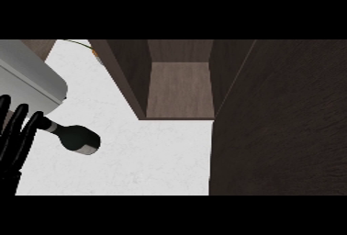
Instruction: Pick up the wine, place it into the cabinet and close the cabinet
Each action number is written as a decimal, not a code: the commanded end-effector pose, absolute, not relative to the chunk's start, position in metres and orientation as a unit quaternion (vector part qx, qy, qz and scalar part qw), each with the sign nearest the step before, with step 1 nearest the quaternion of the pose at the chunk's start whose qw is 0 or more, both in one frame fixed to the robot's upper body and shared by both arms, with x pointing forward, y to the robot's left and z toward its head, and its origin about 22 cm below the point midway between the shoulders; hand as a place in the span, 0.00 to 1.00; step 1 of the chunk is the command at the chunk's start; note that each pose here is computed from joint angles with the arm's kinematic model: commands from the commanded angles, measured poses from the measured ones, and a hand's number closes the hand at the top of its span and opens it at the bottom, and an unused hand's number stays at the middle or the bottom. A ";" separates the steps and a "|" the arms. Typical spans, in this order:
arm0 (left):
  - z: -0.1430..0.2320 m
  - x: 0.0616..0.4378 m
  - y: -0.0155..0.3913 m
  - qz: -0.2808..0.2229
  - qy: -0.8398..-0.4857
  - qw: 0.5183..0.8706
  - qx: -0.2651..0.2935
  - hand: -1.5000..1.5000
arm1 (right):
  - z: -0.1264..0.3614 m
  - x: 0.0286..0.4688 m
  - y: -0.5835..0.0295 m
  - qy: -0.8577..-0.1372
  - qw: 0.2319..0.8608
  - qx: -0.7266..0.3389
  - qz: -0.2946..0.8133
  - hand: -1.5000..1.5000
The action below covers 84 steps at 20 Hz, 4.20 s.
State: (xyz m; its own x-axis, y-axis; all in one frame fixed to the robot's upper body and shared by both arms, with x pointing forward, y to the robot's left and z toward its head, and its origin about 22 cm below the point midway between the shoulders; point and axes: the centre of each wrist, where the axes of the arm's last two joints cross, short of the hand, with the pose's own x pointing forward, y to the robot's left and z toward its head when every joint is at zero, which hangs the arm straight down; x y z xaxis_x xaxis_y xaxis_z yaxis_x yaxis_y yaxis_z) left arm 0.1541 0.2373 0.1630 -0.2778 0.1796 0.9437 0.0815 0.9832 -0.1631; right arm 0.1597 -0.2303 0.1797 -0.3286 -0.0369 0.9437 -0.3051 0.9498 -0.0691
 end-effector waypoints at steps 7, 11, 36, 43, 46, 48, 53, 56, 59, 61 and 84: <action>0.174 0.137 0.272 0.064 -0.811 0.578 -0.065 0.00 | 0.195 0.126 -0.235 -0.819 0.550 0.105 0.123 0.00; 0.165 0.150 0.286 0.080 -0.805 0.586 -0.052 0.00 | 0.200 0.119 -0.227 -0.820 0.550 0.104 0.117 0.00; 0.074 0.198 0.364 0.093 -0.750 0.653 -0.049 0.00 | 0.214 0.133 -0.239 -0.817 0.552 0.106 0.132 0.00; 0.030 0.199 0.360 0.105 -0.754 0.648 -0.017 0.00 | 0.217 0.117 -0.231 -0.821 0.543 0.118 0.132 0.00; 0.021 0.192 0.366 0.097 -0.745 0.660 -0.029 0.00 | 0.227 0.126 -0.230 -0.819 0.548 0.107 0.130 0.00; 0.008 0.216 0.361 0.097 -0.745 0.659 -0.022 0.00 | 0.215 0.139 -0.223 -0.820 0.551 0.112 0.110 0.00; -0.006 0.223 0.352 0.093 -0.744 0.661 -0.028 0.00 | 0.211 0.129 -0.228 -0.822 0.545 0.111 0.124 0.00; -0.005 0.227 0.374 0.098 -0.739 0.666 -0.029 0.00 | 0.221 0.125 -0.232 -0.822 0.543 0.115 0.127 0.00; -0.026 0.212 0.374 0.092 -0.736 0.669 -0.046 0.00 | 0.214 0.126 -0.227 -0.821 0.547 0.107 0.124 0.00; -0.046 0.218 0.350 0.092 -0.739 0.666 -0.051 0.00 | 0.217 0.118 -0.232 -0.821 0.545 0.106 0.128 0.00; -0.099 0.228 0.369 0.091 -0.730 0.675 -0.054 0.00 | 0.211 0.131 -0.232 -0.816 0.552 0.116 0.126 0.00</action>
